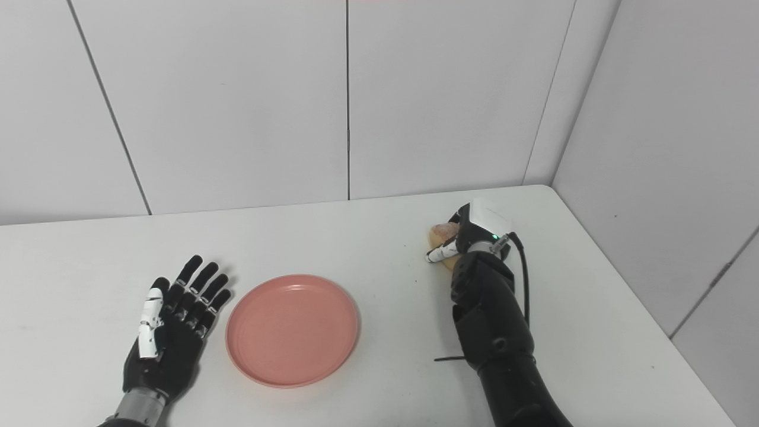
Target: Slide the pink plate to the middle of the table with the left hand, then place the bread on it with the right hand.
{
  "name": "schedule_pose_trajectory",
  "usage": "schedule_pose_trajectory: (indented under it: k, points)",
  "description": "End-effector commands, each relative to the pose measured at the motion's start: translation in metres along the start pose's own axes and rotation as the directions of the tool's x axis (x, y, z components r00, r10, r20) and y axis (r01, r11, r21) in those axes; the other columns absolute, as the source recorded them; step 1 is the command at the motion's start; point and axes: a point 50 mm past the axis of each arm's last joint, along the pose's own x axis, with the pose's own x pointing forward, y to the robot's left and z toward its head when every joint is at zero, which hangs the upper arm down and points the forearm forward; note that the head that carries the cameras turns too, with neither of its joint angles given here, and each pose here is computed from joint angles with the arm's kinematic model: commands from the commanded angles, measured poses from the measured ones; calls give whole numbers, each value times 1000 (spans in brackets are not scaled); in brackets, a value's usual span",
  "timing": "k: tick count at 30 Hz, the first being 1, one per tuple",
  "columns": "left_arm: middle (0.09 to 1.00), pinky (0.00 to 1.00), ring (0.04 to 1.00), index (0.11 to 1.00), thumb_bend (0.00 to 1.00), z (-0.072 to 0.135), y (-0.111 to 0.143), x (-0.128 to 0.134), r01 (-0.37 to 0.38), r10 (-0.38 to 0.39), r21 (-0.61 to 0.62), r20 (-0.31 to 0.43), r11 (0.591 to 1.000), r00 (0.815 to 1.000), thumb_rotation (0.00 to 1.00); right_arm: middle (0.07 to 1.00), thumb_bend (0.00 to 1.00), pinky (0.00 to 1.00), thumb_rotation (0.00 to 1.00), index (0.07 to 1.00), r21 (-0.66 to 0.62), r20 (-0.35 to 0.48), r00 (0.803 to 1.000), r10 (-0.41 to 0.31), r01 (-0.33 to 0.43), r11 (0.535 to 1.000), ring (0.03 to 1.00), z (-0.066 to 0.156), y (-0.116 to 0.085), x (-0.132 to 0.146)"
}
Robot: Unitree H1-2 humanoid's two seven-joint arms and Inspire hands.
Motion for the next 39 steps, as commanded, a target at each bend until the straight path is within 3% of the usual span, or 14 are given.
schedule_pose_trajectory:
  k: [1,16,19,25,31,39]
  points:
    - [915,941,909,907,347,-20,10,-13,-52,50,-20,-93,998,994,1000,442,525,286,4,529,11,35,997,-66,65,998,365,10,-23,2]
    - [911,935,904,900,358,-20,7,-14,-54,52,-19,-88,998,995,1000,442,522,286,2,527,12,87,994,-66,66,998,367,20,-41,-9]
    - [906,929,900,892,365,-21,5,-13,-59,58,-12,-90,998,994,1000,457,524,296,3,516,32,131,988,-81,77,997,386,30,-49,-18]
    - [899,931,896,889,368,-23,1,-13,-62,61,-11,-87,998,994,1000,459,522,311,2,521,102,208,977,-50,29,994,396,52,-58,-40]
    - [894,921,891,880,385,-25,-4,-14,-64,63,-4,-84,998,994,1000,465,524,336,0,509,121,334,941,-48,8,993,409,79,-58,-70]
    - [898,916,895,882,389,-26,-11,-14,-57,56,2,-85,998,995,1000,484,527,367,0,482,142,490,872,1,-80,987,422,99,-55,-98]
